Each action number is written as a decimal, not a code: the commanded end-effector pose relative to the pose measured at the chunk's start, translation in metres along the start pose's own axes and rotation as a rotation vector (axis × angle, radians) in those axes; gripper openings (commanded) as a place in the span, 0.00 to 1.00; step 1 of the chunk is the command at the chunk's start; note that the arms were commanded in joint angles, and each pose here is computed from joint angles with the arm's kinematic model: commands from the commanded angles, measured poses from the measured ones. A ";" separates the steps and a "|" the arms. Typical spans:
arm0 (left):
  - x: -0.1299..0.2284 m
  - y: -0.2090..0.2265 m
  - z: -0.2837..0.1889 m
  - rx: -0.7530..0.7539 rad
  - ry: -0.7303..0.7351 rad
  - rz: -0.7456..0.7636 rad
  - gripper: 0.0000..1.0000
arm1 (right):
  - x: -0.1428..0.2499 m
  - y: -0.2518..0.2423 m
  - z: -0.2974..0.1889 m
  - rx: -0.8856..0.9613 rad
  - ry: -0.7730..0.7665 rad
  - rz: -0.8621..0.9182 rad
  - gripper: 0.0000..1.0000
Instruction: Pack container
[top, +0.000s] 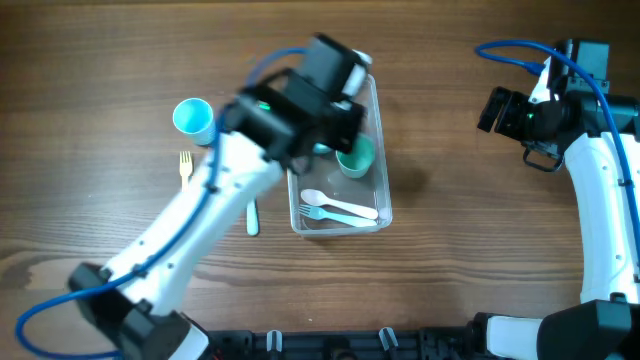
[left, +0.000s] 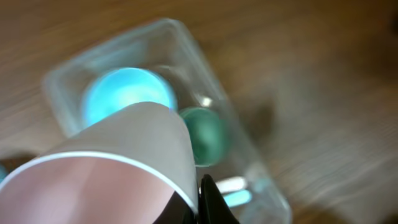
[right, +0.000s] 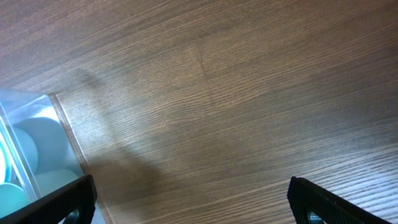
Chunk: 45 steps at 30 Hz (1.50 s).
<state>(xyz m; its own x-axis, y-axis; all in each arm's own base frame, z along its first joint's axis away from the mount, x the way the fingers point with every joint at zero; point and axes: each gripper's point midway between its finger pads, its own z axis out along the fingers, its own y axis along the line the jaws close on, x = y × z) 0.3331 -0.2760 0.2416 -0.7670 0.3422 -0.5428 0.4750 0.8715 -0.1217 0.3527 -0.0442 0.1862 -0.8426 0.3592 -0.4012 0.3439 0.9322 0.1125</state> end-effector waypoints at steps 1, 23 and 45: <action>0.020 -0.028 0.058 -0.005 0.101 0.068 0.04 | 0.000 0.001 0.001 -0.010 0.004 0.019 1.00; 0.015 0.056 0.011 -0.272 0.062 -0.093 0.56 | 0.000 0.001 0.001 -0.010 0.004 0.019 1.00; 0.119 0.295 0.122 -0.358 0.431 -0.614 0.18 | 0.000 0.001 0.001 -0.010 0.003 0.019 1.00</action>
<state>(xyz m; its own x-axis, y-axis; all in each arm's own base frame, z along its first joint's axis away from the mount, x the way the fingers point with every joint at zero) 0.4363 -0.0215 0.0490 -0.9744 -0.1957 -0.1111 -0.1997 0.9795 0.0260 0.3527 -0.0442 0.1862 -0.8426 0.3592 -0.4012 0.3439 0.9322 0.1125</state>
